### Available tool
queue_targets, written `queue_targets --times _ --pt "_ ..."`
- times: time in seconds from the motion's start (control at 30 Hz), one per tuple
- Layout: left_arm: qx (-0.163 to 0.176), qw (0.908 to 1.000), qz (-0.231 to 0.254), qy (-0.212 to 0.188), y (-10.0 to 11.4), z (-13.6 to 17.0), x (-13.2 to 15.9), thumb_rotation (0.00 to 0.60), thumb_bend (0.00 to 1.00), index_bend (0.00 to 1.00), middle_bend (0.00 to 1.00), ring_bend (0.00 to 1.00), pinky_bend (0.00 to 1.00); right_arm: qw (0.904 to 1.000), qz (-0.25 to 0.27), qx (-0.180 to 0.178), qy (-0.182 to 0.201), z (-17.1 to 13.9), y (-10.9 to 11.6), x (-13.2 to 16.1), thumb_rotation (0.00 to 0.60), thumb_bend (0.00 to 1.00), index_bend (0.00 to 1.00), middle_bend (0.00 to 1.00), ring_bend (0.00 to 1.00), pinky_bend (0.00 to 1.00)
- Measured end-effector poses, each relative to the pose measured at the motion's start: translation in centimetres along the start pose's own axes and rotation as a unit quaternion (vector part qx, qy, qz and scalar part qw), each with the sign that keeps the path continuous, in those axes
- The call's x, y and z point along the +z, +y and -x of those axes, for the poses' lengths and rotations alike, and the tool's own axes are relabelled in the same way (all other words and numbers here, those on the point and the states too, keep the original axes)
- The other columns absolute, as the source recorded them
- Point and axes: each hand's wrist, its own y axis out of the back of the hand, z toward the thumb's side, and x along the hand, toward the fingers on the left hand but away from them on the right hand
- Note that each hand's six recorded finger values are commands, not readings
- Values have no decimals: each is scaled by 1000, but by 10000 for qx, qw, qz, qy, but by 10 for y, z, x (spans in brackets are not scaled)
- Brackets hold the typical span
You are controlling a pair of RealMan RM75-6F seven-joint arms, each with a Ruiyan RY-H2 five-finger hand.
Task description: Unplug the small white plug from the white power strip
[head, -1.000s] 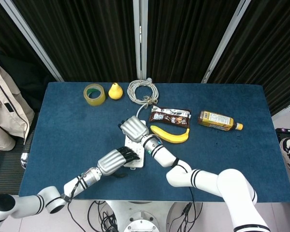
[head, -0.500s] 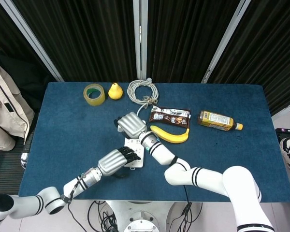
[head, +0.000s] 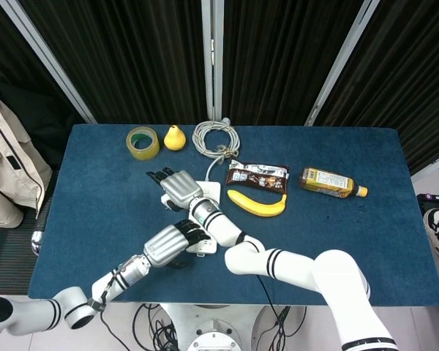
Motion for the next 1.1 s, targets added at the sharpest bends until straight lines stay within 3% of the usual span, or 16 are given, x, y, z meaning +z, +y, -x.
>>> queue_targets --times 0.2,0.4,0.57,0.7,0.83,1.1 --pt "29 9999 -95 34 4 3 -4 600 186 204 230 157 177 9998 49 -193 -21 -12 16 -10 600 302 0 0 0 187" --pt "141 9994 -204 233 13 14 -17 600 185 204 230 157 177 9980 -97 -621 -76 -54 43 -39 600 302 0 21 0 187" --pt "376 9971 -266 598 28 30 -35 600 181 204 230 157 176 9932 -298 -1052 -407 -125 65 -88 600 301 0 64 0 186" --pt "680 9912 -351 1082 47 50 -57 600 179 204 230 157 173 9850 -511 -1323 -982 -203 71 -141 600 302 0 82 0 178" --pt "1069 9770 -453 1790 72 84 -84 600 178 204 230 157 171 9727 -665 -1565 -1576 -289 65 -188 600 304 0 84 0 160" --pt "1673 9340 -589 3101 107 166 -112 600 177 204 226 157 165 9534 -229 -1956 -2287 -411 33 -225 600 314 0 79 0 138"
